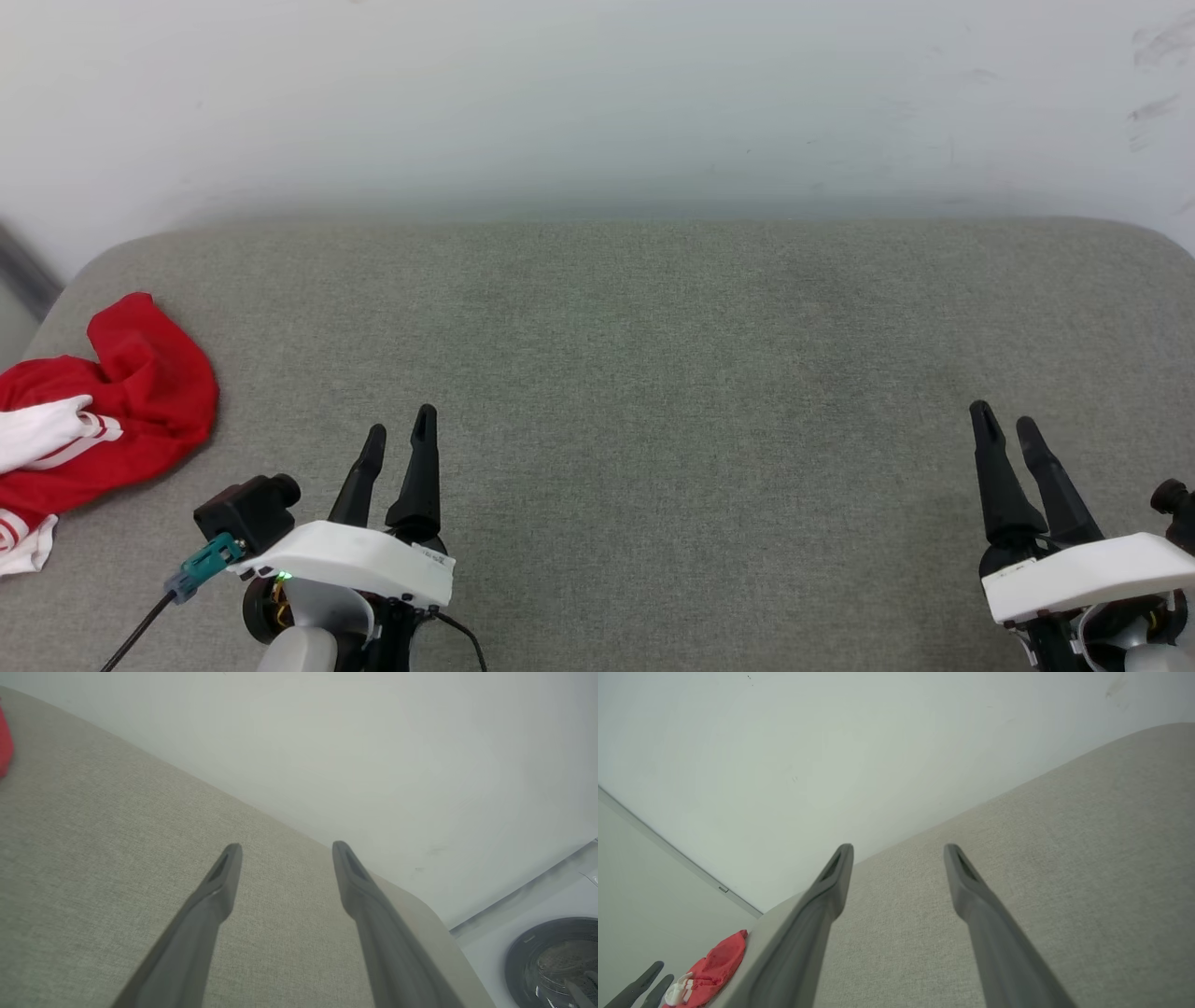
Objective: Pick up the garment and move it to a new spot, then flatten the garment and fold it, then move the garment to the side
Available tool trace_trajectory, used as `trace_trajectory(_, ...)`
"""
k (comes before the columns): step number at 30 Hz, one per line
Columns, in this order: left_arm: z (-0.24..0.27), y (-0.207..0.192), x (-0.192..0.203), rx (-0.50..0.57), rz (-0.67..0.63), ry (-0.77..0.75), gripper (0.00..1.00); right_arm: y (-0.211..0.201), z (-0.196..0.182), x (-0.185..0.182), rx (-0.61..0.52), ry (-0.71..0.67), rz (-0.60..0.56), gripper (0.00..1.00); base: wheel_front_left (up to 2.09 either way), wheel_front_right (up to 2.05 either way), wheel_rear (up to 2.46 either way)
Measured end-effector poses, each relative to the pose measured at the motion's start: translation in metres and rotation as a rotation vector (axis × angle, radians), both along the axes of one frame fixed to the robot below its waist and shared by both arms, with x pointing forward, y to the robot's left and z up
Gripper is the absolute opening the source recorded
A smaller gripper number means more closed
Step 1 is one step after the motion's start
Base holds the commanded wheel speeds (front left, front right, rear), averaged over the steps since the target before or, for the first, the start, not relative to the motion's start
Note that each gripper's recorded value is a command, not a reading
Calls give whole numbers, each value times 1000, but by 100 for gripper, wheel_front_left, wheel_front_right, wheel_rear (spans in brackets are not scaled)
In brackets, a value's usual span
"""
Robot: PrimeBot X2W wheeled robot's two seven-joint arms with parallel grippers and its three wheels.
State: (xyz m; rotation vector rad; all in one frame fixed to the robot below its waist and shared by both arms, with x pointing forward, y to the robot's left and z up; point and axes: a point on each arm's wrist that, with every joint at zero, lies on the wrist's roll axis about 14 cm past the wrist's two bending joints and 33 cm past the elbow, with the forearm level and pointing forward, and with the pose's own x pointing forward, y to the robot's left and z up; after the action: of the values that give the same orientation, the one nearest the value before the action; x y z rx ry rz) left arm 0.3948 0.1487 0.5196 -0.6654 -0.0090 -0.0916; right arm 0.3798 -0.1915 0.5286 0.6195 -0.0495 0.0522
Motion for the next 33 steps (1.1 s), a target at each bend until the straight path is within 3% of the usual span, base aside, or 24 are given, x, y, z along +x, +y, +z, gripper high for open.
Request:
trace_trajectory(13,-2,4,1,216,18,-18,100,4,6,-4,-182,-9,13,100,0,0,0)
trace_trajectory(33,-2,-2,1,428,12,-58,100,3,9,-9,-390,-18,-2,100,0,0,0)
